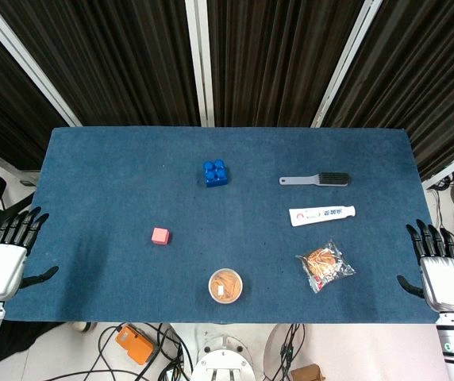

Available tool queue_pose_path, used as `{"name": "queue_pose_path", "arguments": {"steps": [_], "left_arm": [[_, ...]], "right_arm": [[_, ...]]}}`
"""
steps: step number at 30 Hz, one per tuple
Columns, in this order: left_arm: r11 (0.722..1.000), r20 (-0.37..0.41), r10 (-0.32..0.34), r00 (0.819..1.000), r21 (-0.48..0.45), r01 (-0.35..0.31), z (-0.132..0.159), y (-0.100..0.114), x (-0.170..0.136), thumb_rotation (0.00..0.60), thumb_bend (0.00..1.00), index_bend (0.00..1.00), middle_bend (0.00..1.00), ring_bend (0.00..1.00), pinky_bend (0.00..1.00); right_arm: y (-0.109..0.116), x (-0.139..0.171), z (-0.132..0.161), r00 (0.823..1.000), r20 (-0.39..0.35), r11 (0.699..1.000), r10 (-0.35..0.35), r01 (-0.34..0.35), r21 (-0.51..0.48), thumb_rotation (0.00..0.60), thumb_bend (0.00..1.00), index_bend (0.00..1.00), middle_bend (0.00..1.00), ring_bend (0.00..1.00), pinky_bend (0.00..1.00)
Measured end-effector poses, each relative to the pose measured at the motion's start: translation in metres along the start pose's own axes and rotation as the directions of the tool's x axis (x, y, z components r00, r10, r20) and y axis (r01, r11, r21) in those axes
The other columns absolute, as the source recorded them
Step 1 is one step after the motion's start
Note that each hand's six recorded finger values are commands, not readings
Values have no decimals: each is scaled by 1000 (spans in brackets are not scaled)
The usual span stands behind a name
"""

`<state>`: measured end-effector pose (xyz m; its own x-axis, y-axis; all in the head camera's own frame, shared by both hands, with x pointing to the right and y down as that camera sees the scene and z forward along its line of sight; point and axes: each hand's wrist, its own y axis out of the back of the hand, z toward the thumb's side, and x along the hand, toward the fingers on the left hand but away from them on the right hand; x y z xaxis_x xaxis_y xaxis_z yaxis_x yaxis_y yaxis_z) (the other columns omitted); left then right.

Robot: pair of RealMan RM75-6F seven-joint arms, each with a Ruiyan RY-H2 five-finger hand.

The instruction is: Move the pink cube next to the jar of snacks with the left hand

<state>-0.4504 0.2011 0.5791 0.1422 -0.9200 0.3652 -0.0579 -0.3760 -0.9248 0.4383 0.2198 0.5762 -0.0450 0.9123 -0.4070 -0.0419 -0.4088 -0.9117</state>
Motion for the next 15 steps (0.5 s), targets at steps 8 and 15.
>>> {"name": "queue_pose_path", "arguments": {"steps": [8, 15], "left_arm": [[993, 62, -107, 992, -47, 110, 12, -17, 6, 600, 80, 4, 7, 0, 73], [972, 188, -123, 975, -177, 156, 49, -44, 38, 600, 189, 148, 37, 0, 73]], "right_arm": [[0, 1, 0, 1000, 6, 1000, -1, 1, 0, 600, 303, 0, 0, 0, 0], [-1, -1, -1, 1000, 17, 1000, -2, 2, 3, 600, 302, 0, 0, 0, 0]]}}
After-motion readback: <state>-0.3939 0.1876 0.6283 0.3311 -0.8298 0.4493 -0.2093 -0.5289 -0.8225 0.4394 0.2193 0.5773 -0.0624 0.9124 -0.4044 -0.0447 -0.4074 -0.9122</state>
